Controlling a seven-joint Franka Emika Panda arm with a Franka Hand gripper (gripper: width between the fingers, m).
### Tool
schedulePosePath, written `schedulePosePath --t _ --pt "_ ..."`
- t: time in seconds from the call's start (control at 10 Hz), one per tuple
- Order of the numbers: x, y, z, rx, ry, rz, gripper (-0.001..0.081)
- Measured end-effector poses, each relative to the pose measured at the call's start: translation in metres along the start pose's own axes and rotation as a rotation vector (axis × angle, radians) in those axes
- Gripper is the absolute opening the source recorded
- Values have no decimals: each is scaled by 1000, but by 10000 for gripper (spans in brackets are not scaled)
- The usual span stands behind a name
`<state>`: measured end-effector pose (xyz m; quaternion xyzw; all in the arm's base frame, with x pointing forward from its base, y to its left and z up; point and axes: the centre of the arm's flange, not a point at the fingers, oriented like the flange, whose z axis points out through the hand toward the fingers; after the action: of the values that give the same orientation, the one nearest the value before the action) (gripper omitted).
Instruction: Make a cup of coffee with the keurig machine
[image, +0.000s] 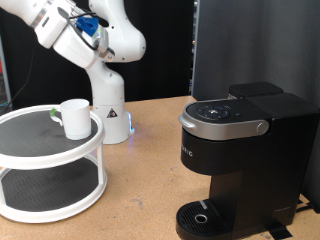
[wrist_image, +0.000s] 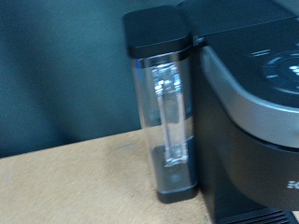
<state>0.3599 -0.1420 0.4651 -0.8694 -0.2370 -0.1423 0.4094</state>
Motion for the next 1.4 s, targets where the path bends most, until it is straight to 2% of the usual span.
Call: schedulePosePath --t 0.2,0.4,0.8,1.0,1.2,1.4 --pt "-11 5 -3 5 71 35 2" --pt "-30 5 -13 24 110 47 2" --pt "-71 -2 -38 62 102 18 2" --pt "-73 -4 -40 61 99 16 2" --pt "-74 -2 -42 65 123 21 2" --pt "-85 0 -50 69 158 10 2"
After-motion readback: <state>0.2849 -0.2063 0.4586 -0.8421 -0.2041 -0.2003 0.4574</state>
